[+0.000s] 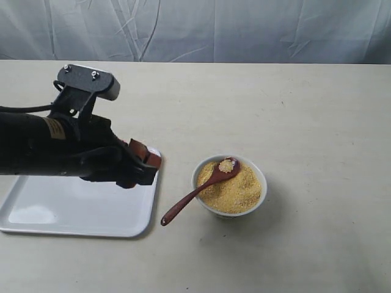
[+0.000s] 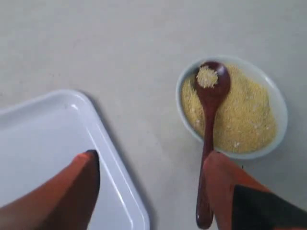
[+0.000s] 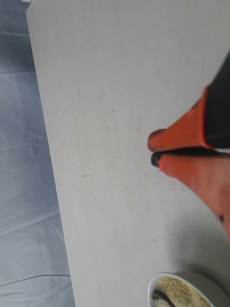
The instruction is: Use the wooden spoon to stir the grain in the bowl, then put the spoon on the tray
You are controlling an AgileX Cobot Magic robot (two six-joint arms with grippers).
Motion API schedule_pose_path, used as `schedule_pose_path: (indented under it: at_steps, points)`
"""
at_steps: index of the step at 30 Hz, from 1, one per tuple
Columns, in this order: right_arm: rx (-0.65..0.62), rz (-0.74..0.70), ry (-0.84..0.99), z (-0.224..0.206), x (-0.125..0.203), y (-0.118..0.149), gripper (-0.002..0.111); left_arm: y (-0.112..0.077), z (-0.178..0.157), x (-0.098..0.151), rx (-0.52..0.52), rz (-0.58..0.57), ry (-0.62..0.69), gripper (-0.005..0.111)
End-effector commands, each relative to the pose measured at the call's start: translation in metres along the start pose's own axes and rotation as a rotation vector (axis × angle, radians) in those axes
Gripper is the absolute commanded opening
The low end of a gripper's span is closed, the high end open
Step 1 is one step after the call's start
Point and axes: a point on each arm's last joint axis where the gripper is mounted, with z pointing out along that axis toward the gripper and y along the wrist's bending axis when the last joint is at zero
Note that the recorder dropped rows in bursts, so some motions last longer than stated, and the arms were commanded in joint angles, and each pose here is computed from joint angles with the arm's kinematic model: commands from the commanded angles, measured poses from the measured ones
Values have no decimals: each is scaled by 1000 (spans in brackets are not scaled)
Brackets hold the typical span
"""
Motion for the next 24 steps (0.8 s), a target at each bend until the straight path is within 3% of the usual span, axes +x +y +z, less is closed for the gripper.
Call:
schedule_pose_path:
  at_steps: [1,6,11,24]
  points:
    - [6,-2,-11,0,0,0,0,2,10,10,-2,15,105,62]
    - [6,-2,-11,0,0,0,0,-6,16,15,34,70,143,62]
    - [5,0,-15,0,0,0,0,-19,26,23,72,250,173,62]
    - [5,0,-15,0,0,0,0,-18,53,34,58,245,232,68]
